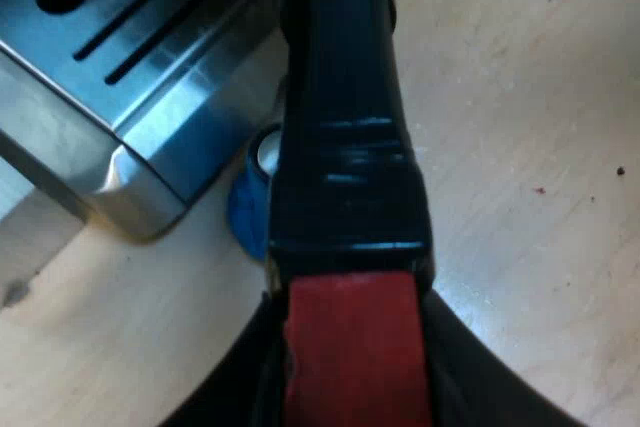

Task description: Put the handle in the coffee machine

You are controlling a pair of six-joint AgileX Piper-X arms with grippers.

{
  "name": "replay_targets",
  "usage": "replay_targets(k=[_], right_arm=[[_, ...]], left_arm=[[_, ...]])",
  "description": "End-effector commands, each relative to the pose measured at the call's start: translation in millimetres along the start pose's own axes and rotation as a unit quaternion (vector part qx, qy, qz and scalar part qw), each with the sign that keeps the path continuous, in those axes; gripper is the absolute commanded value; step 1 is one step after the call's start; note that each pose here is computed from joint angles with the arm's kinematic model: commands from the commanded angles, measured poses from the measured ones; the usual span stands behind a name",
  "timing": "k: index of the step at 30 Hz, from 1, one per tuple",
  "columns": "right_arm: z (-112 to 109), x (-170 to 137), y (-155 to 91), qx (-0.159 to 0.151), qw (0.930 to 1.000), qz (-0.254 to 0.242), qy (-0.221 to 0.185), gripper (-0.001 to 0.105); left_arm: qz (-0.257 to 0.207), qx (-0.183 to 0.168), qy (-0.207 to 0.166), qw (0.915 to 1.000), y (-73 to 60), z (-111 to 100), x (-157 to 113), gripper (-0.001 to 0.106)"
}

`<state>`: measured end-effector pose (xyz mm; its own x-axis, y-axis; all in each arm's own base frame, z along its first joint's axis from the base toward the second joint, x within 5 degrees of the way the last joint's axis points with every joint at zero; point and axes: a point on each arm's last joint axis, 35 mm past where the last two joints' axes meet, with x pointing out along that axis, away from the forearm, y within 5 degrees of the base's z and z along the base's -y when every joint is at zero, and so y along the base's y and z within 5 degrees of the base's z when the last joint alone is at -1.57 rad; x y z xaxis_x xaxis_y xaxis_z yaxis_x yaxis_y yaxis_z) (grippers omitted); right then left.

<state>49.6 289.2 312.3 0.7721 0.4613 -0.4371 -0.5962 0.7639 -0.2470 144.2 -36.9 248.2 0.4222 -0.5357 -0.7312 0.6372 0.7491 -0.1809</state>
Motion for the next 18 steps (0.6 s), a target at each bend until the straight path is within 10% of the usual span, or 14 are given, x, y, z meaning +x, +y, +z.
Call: replay_targets(k=[1, 4, 18], right_arm=[[3.8, -1.7, -0.5, 0.000, 1.0000, -0.004, -0.007, 0.075], [2.6, -1.7, -0.8, -0.005, 1.0000, -0.005, -0.003, 0.075], [2.8, -1.7, -0.8, -0.004, 1.0000, -0.005, -0.004, 0.075]], left_arm=[[-0.018, 0.013, -0.027, 0.9994, 3.5, 11.0, 3.9, 0.000], [-0.081, -0.006, -0.048, 0.9955, 5.0, 15.9, 11.6, 0.000], [-0.067, 0.024, -0.096, 0.9928, 8.7, 27.9, 10.9, 0.000]])
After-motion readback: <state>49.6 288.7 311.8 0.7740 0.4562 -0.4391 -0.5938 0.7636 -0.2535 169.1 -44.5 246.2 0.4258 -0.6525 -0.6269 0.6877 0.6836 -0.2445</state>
